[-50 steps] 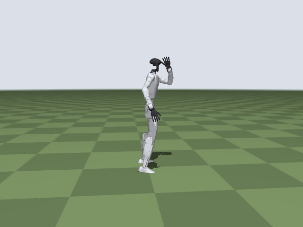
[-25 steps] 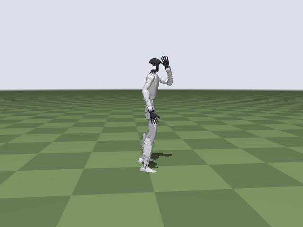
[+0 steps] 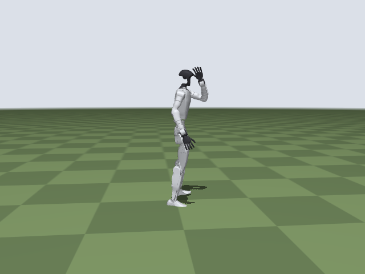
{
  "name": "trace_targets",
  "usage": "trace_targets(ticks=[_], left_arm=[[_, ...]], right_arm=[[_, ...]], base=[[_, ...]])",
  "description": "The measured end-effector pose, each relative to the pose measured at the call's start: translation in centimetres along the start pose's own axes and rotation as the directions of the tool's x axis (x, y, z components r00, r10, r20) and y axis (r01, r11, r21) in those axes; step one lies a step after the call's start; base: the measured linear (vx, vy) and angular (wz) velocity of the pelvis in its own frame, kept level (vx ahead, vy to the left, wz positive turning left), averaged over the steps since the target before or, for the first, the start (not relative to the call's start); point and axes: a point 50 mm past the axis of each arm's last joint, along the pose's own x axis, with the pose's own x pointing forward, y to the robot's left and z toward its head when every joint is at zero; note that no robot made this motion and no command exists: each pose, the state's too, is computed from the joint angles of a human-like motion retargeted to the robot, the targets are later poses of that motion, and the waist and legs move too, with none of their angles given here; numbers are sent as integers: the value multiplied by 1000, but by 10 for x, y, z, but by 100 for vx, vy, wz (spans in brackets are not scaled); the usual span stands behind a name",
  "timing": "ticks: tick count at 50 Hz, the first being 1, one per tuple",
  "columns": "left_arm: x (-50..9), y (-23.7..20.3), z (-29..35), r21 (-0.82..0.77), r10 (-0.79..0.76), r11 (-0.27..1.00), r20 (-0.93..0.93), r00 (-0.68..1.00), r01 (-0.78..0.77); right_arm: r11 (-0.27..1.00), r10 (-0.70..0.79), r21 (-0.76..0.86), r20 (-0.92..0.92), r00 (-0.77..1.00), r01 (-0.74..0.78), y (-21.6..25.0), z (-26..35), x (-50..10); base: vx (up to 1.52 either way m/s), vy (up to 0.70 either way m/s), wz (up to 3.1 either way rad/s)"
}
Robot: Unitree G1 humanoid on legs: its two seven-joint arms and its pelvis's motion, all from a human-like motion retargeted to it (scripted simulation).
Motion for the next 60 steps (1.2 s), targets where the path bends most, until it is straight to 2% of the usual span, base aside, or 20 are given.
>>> trace_targets(ticks=[6,8,12,18,22,25,30,34,39,45,53,56,60], left_arm=[[1,2,-2,11,12,1000,4,1000,-12],[1,2,0,11,55,998,16,998,-55],[-3,3,-2,3,19,1000,8,1000,-19],[-6,-1,-2,-43,3,999,-10,1000,-3],[-9,-1,0,-31,10,999,8,1000,-10],[-10,-6,1,-57,-1,998,3,1000,1],[-12,1,-3,-59,5,998,-15,1000,-6],[-12,4,-6,-87,2,996,-41,999,-5],[-15,3,-10,-111,2,994,-85,996,-12],[-19,3,-12,-119,-7,993,-110,994,-6],[-20,2,-11,-101,-48,994,-83,995,40],[-20,1,-9,-95,-46,995,-72,996,39],[-18,-2,-6,-100,-32,995,-56,998,27]], right_arm=[[995,-89,63,102,991,83,-5,14,-5],[989,-140,67,204,969,129,-7,30,-9],[976,-205,150,402,893,157,-11,71,-23],[965,-257,220,693,674,141,-20,145,-58],[945,-323,282,879,349,164,-32,206,-108],[923,-356,345,934,32,172,-41,250,-158],[828,-384,523,793,-473,204,-67,308,-245],[743,-387,649,615,-687,162,-80,345,-294],[719,-415,690,515,-750,76,-85,371,-323],[762,-442,647,551,-708,28,-77,376,-316],[755,-344,623,642,-685,204,-70,378,-300],[683,-304,668,629,-715,297,-78,387,-306],[518,-262,750,598,-758,412,-96,406,-317]], base=[[5,6,-16],[4,7,-18],[3,7,-20],[2,6,-19],[2,6,-9],[1,3,-2],[2,10,18],[3,11,32],[4,10,35],[6,4,30],[9,-5,18],[9,-10,12],[9,-11,17]])
